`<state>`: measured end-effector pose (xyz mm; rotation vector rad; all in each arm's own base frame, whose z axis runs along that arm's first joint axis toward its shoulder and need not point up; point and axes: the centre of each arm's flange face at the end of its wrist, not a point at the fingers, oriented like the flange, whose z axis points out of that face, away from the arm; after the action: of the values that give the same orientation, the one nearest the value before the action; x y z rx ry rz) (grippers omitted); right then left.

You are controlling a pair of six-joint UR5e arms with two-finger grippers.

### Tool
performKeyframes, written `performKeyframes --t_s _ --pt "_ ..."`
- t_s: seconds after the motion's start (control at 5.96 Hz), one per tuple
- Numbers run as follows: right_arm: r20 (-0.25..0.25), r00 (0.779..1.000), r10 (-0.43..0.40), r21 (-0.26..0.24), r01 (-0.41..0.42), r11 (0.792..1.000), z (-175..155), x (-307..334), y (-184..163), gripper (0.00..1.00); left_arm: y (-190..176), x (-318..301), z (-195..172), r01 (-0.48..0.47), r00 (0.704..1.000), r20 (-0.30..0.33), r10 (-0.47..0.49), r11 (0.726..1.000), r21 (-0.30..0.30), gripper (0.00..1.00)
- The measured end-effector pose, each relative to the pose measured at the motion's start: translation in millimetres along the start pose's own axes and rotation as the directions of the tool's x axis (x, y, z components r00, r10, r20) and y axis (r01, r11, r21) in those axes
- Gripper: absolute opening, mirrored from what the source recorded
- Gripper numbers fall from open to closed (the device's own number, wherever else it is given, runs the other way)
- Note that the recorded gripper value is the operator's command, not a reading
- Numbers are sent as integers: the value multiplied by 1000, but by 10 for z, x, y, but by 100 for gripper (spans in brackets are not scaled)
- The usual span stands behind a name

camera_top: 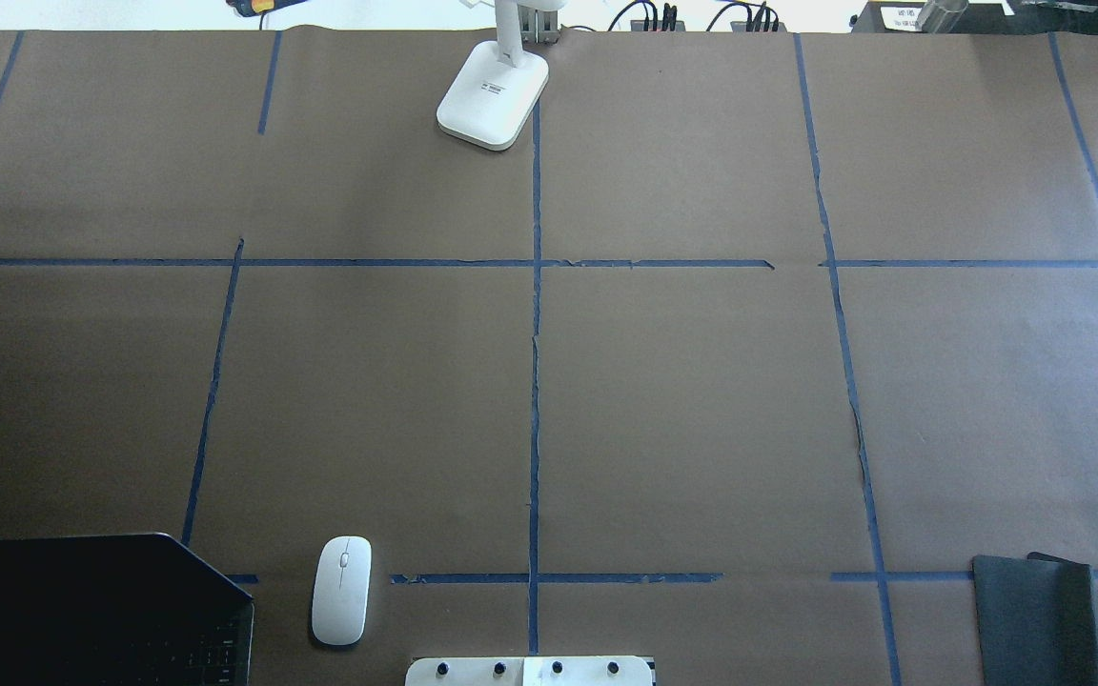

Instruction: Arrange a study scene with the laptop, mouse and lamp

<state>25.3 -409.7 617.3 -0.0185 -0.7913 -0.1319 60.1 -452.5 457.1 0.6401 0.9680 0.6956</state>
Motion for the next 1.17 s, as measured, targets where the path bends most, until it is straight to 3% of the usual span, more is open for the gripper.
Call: performKeyframes --t_s 0.34,0.67,0.84,1.01,1.17 --pt "-1 1000 1 -1 -1 1000 4 5 1 100 -286 890 184 -163 976 -144 164 986 21 100" --pt "-1 1000 1 -2 -1 1000 9 11 -3 100 -270 1748 371 -315 908 -286 306 949 17 100" --pt "-1 1000 2 -3 -2 1000 14 16 -3 100 -73 1890 460 -389 869 -330 368 921 4 99" --pt "-1 1000 3 -4 -3 1000 21 22 -3 100 180 1880 507 -448 846 -335 415 894 -22 98" --pt "-1 1000 3 -5 -3 1000 23 24 -5 100 382 1858 571 -477 838 -331 433 877 -60 98"
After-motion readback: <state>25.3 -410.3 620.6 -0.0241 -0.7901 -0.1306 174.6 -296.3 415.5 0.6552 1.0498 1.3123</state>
